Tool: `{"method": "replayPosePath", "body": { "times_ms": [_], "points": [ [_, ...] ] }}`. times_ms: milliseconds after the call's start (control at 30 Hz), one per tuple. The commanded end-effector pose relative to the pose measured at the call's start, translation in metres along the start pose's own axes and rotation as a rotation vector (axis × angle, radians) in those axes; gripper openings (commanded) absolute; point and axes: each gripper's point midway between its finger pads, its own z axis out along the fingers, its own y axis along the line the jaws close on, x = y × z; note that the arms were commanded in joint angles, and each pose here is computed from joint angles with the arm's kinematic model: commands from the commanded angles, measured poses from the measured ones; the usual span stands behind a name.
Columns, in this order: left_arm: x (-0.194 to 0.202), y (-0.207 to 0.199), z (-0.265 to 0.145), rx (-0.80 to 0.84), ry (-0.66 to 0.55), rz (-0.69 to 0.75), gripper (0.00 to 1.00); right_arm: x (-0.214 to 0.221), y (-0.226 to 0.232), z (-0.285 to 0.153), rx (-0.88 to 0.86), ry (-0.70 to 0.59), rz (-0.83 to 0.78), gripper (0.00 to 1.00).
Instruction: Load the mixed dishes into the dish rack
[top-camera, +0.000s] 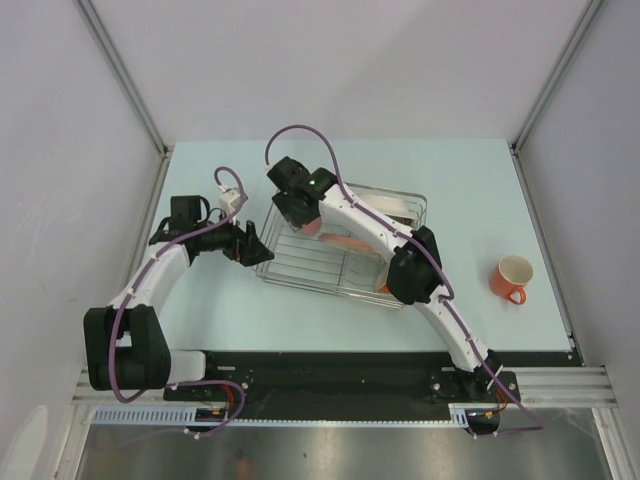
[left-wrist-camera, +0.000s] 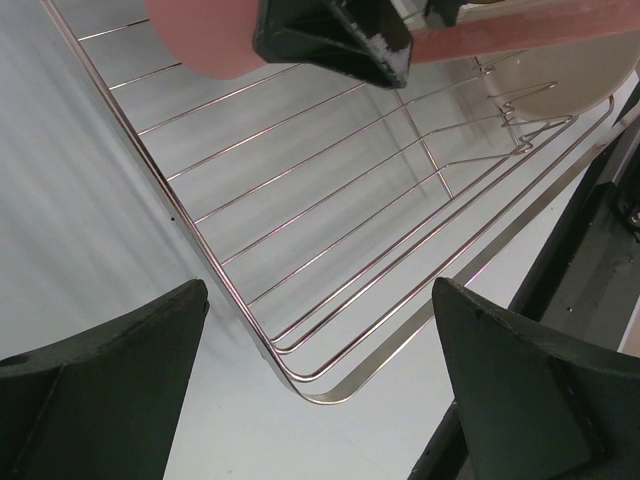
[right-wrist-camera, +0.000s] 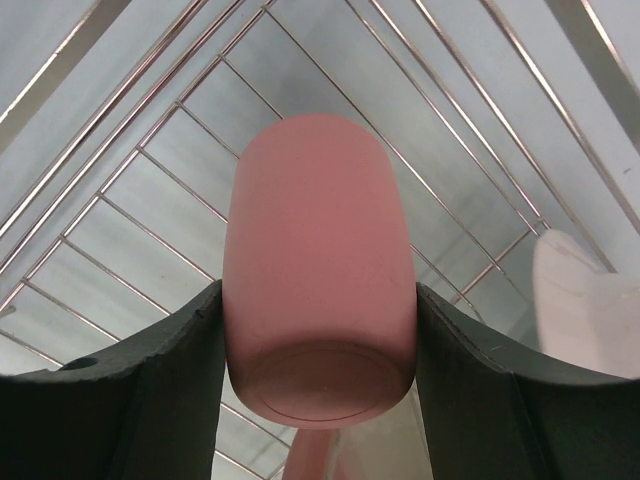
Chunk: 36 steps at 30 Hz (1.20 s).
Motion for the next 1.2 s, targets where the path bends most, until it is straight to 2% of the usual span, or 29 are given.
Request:
{"method": "replayPosePath", "body": {
  "times_ms": [0,233,267,367,400,433,467,533,833,1000,1167],
  "points": [
    [-0.006,-0.007,0.002,0.036,-0.024,0.055,1.0,-0.007,0.009,0.009,-0.023,-0.036,-0.023,0.0],
    [-0.008,-0.007,0.001,0.037,-0.027,0.063,1.0,-0.008,0.03,0.021,-0.05,-0.059,-0.059,0.0],
    [-0.007,-0.007,0.001,0.038,-0.024,0.061,1.0,-0.006,0.032,0.023,-0.052,-0.055,-0.062,0.04],
    [-0.006,-0.007,0.002,0.038,-0.019,0.062,1.0,-0.007,0.033,0.025,-0.051,-0.062,-0.061,0.29],
    [-0.006,-0.007,0.001,0.037,-0.02,0.062,1.0,-0.008,0.032,0.025,-0.047,-0.066,-0.063,0.49],
    [-0.006,-0.007,0.002,0.041,-0.02,0.06,1.0,-0.009,0.031,0.026,-0.04,-0.069,-0.065,0.58],
    [-0.005,-0.007,0.002,0.042,-0.019,0.059,1.0,-0.011,0.03,0.025,-0.034,-0.076,-0.069,0.76],
    [-0.005,-0.008,0.002,0.044,-0.017,0.056,1.0,-0.013,0.027,0.024,-0.021,-0.086,-0.07,0.99],
    [-0.004,-0.009,0.001,0.047,-0.015,0.063,1.0,-0.036,0.017,0.008,0.009,-0.163,-0.073,1.0],
    [-0.001,-0.008,0.0,0.042,-0.004,0.062,0.99,-0.056,0.005,-0.021,0.027,-0.231,-0.065,1.0],
    [-0.001,-0.01,0.001,0.05,-0.007,0.055,1.0,-0.063,-0.007,-0.029,0.059,-0.251,-0.071,1.0]
  ]
}}
